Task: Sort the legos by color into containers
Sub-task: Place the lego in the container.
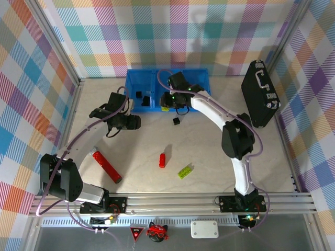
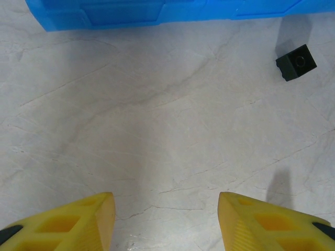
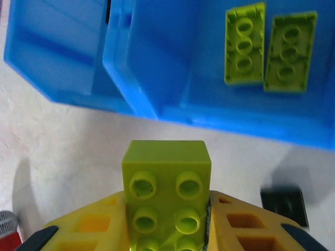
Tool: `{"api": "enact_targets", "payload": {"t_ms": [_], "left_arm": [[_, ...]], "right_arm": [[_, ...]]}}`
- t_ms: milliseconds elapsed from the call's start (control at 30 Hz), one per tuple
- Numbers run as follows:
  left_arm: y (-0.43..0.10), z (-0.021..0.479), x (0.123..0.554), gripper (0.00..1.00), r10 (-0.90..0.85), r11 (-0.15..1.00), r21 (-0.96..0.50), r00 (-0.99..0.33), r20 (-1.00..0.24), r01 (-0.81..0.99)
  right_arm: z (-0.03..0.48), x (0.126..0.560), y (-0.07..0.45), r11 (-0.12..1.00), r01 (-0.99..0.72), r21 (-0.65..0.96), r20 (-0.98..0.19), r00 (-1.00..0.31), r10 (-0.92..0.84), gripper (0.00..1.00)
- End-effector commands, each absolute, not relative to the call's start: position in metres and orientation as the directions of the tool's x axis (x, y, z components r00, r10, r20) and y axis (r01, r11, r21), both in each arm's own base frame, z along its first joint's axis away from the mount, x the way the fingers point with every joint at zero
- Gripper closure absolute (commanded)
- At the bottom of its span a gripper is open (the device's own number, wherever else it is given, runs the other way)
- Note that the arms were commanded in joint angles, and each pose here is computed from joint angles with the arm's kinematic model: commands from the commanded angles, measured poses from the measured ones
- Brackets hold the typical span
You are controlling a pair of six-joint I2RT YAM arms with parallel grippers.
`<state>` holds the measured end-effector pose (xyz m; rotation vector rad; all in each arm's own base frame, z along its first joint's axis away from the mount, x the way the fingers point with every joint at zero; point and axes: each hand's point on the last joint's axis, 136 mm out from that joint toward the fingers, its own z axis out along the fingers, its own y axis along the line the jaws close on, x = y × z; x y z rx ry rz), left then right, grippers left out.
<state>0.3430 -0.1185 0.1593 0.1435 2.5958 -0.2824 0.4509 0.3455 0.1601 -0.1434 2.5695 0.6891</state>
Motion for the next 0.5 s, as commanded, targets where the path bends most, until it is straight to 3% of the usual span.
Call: {"api": "enact_targets", "payload": {"t_ms": [0, 467], "left_arm": [[-0.110, 0.158, 0.342, 0.46, 0.046, 0.978, -0.151, -0.854, -0.518, 0.144], [-0.118, 0.146, 0.346, 0.46, 0.032, 0.972, -0.188, -0.872, -0.488, 0.141]], "right_arm": [[0.153, 0.467, 0.355, 0.846, -0.269, 0.460, -0.463, -0.886, -0.030, 0.75], [0.092, 0.536, 0.365, 0.884, -0.272, 0.380, -0.513, -0.857, -0.044, 0.70]]}}
